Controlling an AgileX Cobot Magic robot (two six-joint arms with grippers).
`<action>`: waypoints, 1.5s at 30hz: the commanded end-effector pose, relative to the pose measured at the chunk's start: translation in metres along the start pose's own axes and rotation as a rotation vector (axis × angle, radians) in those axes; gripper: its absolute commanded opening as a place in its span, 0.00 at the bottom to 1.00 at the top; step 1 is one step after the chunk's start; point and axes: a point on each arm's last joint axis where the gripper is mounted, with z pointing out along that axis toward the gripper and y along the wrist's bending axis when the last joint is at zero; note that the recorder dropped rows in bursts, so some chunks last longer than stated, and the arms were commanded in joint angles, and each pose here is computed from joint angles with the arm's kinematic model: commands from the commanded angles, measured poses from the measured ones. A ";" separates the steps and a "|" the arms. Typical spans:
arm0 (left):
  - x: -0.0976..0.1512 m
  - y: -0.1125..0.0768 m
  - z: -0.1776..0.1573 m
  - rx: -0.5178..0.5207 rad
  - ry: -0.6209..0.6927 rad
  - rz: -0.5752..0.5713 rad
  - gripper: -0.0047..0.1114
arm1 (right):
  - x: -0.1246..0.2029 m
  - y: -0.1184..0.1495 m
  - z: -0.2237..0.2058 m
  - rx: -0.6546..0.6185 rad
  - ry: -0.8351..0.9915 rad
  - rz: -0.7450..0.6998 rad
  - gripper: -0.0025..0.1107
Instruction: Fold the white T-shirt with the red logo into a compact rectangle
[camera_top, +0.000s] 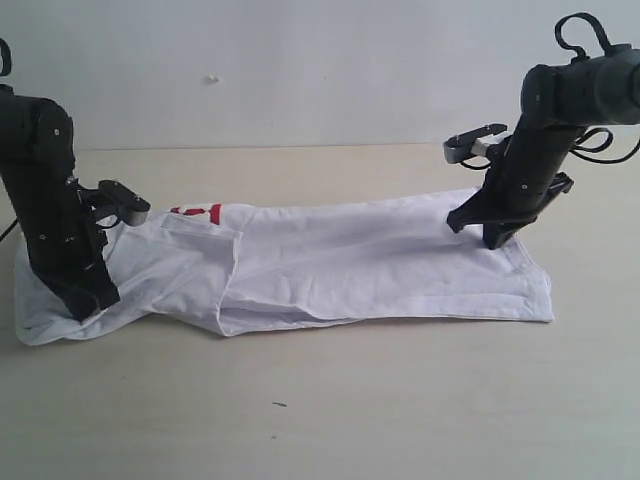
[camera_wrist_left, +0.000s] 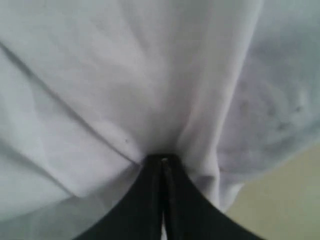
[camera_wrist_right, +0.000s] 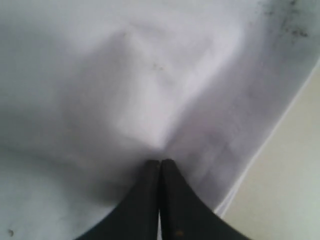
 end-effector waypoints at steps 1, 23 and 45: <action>0.005 -0.006 -0.006 0.024 -0.010 -0.021 0.04 | -0.001 0.002 -0.024 -0.018 -0.030 0.028 0.02; 0.007 0.005 -0.083 -0.204 -0.481 -0.312 0.04 | 0.051 0.029 -0.012 -0.043 -0.020 0.098 0.02; 0.050 0.031 -0.054 -0.170 -0.472 -0.598 0.07 | 0.075 0.026 0.001 0.066 0.075 0.114 0.02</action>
